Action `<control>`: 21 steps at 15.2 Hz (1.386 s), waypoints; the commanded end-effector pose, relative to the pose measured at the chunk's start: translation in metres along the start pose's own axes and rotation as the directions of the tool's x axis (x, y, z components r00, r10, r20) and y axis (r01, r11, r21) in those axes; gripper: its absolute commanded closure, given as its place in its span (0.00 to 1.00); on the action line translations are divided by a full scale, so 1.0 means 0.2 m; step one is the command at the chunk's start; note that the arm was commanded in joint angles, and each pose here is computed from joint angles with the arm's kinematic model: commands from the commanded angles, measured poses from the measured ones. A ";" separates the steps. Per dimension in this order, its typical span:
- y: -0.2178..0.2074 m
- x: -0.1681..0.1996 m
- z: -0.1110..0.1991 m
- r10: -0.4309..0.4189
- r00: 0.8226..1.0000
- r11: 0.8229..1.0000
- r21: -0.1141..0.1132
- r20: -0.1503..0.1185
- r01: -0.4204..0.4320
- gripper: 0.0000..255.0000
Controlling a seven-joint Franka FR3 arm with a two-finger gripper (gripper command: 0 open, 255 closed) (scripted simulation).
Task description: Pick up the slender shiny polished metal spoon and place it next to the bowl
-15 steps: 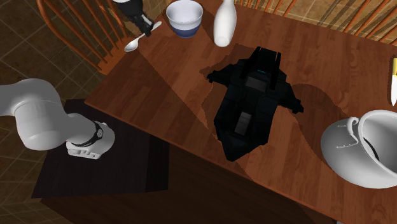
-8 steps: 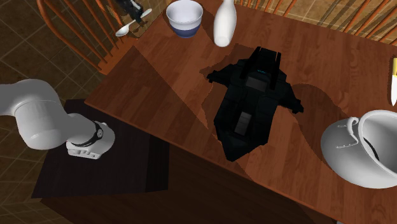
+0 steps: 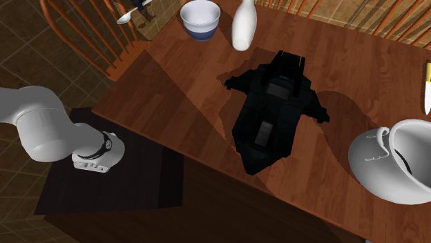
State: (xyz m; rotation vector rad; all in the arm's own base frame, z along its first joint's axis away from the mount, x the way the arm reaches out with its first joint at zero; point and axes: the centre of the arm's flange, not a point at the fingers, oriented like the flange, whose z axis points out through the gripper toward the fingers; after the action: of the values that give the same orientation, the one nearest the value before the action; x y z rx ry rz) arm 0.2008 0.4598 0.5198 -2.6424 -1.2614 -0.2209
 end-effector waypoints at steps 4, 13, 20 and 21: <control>-0.12 0.03 0.10 0.002 1.000 1.000 0.001 -0.001 -0.002 1.00; -0.09 -0.02 0.33 0.002 1.000 1.000 0.001 -0.001 -0.002 1.00; -0.07 -0.06 0.51 0.002 1.000 1.000 0.001 -0.001 -0.002 1.00; -0.07 -0.07 0.53 0.002 1.000 1.000 0.001 -0.001 -0.002 1.00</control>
State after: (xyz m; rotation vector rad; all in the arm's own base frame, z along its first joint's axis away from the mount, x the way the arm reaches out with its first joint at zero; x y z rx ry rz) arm 0.1877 0.4847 0.4220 -2.6423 -1.2583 -0.2205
